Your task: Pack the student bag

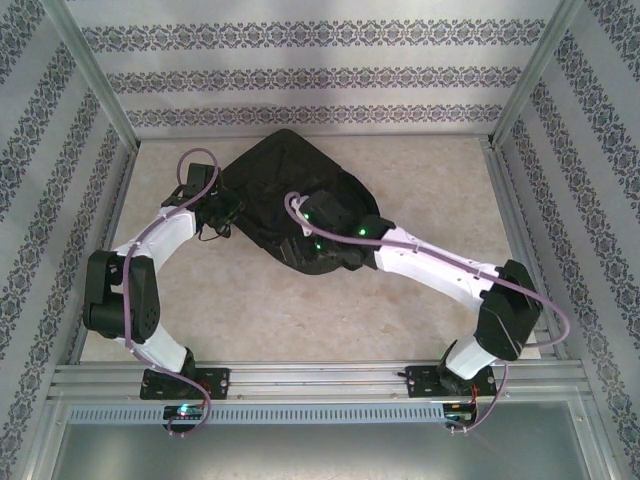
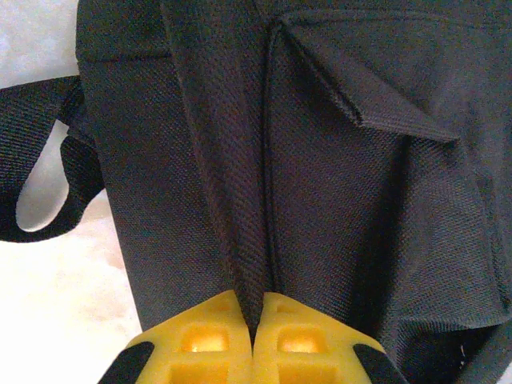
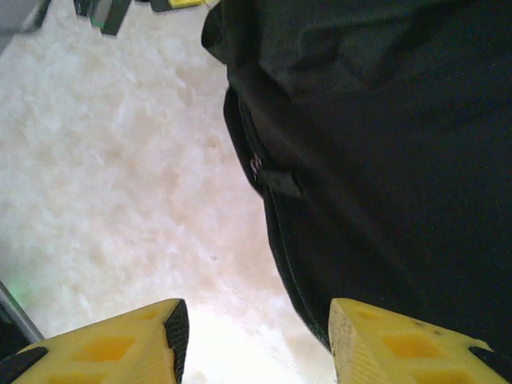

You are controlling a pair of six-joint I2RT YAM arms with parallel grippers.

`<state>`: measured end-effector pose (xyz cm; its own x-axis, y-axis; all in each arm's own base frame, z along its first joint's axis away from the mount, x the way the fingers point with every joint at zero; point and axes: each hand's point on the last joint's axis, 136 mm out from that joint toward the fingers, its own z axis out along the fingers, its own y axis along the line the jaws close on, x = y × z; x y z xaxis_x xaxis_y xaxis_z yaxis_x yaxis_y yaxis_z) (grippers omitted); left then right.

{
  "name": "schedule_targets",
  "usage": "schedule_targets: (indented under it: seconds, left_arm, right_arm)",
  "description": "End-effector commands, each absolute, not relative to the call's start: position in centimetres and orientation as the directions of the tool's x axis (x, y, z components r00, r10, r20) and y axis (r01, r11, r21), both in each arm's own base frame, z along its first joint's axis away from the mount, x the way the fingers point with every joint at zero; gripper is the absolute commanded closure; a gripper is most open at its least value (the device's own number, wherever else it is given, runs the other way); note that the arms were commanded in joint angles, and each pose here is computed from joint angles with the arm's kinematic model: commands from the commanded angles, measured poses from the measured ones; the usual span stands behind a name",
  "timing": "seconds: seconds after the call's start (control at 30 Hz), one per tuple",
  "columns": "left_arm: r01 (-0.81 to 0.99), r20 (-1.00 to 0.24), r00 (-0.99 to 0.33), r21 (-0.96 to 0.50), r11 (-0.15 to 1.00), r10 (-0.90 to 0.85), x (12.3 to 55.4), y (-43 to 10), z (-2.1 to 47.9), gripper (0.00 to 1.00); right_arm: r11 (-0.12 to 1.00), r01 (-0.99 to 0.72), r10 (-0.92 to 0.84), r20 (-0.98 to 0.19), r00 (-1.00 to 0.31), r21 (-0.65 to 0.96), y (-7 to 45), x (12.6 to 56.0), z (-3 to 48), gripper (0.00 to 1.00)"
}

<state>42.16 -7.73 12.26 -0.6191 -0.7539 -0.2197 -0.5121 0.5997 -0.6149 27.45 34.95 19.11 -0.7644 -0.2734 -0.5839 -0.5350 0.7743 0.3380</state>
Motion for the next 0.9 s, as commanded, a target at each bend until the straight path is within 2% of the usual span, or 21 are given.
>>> schedule_targets:
  seconds: [0.0, 0.07, 0.17, 0.33, 0.6, 0.87]
  left_arm:
    - [-0.509, -0.225, -0.604, -0.630, 0.587, -0.765, 41.8, -7.6, 13.0, 1.00]
    - [-0.508, -0.217, -0.608, -0.634, 0.583, -0.764, 41.8, -7.8, 12.8, 1.00]
    - [-0.505, -0.216, -0.609, -0.637, 0.583, -0.763, 41.8, -7.8, 12.7, 1.00]
    - [-0.494, -0.215, -0.612, -0.648, 0.580, -0.761, 42.0, -8.1, 12.9, 1.00]
    - [-0.487, -0.205, -0.618, -0.658, 0.574, -0.759, 42.1, -8.4, 12.8, 1.00]
    - [-0.484, -0.199, -0.618, -0.665, 0.568, -0.760, 42.2, -8.5, 12.6, 1.00]
  right_arm:
    - [0.782, -0.385, -0.154, -0.446, -0.882, 0.491, 35.1, 28.2, 20.3, 0.49]
    - [0.773, -0.317, -0.098, -0.391, -0.915, 0.549, 35.1, 28.9, 20.8, 0.45]
    - [0.803, -0.273, -0.102, -0.330, -0.938, 0.529, 35.1, 29.4, 20.6, 0.43]
    - [0.825, -0.231, -0.133, -0.219, -0.967, 0.516, 36.1, 29.4, 18.8, 0.49]
    - [0.842, -0.262, -0.185, -0.204, -0.961, 0.472, 36.8, 29.8, 17.0, 0.56]
    - [0.820, -0.270, -0.202, -0.186, -0.961, 0.504, 38.2, 30.0, 16.1, 0.61]
